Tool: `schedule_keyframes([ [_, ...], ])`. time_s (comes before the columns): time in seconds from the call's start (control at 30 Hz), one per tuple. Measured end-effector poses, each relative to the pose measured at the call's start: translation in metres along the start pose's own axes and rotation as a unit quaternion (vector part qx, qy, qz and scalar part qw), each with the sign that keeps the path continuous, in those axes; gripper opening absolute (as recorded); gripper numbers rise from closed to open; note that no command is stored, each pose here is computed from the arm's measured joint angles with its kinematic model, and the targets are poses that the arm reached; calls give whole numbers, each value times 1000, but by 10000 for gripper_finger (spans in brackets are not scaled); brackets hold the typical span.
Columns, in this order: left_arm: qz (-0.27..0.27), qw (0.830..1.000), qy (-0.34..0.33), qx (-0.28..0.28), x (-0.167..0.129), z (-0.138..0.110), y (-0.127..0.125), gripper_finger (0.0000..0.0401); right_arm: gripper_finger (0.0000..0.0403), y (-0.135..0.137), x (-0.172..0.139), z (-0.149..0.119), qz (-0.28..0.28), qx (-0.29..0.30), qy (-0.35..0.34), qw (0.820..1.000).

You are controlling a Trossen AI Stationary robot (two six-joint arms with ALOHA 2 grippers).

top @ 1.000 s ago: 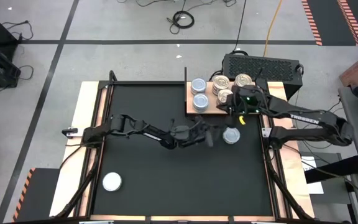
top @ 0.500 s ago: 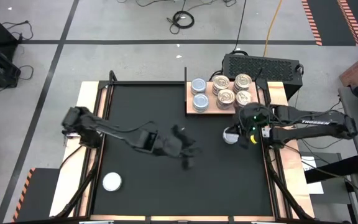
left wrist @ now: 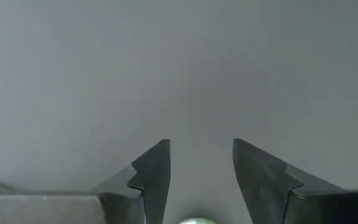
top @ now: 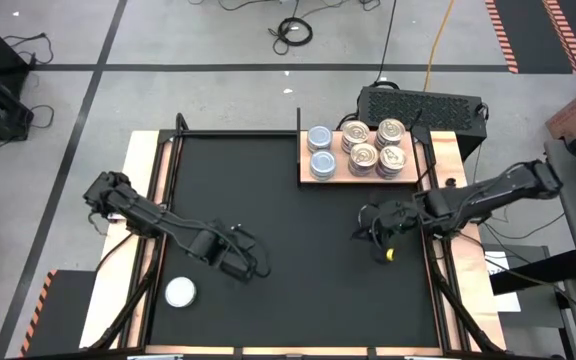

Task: Stack canned seafood by type on shelf
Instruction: Stack the green tuna can on top of the other green tuna can on the shelf

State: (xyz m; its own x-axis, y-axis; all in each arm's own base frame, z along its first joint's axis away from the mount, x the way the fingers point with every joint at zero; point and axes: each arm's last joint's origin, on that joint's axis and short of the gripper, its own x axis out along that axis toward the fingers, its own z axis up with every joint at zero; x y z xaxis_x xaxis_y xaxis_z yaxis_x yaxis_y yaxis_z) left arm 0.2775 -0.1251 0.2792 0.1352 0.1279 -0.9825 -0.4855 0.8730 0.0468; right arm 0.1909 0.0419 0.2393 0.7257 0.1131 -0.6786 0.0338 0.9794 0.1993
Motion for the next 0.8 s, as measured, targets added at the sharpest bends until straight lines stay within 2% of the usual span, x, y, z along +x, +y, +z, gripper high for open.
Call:
schedule_keyframes([
  [0.13,-27,999,39,7,-3,-6,-3,173,0,16,18,3,27,-5,-10,1000],
  [0.4,-34,997,43,55,-7,-31,-19,173,0,55,58,0,91,9,-36,995],
  [0.53,-33,996,42,73,-11,-53,-29,173,0,79,73,-6,109,25,-64,992],
  [0.63,-33,996,56,56,-15,-71,-36,172,0,93,81,-10,120,39,-95,987],
  [0.73,-9,997,66,45,-19,-92,-37,172,0,105,88,-11,140,52,-130,980],
  [0.8,-5,996,67,65,-21,-108,-41,172,0,112,91,-10,162,66,-149,973],
])
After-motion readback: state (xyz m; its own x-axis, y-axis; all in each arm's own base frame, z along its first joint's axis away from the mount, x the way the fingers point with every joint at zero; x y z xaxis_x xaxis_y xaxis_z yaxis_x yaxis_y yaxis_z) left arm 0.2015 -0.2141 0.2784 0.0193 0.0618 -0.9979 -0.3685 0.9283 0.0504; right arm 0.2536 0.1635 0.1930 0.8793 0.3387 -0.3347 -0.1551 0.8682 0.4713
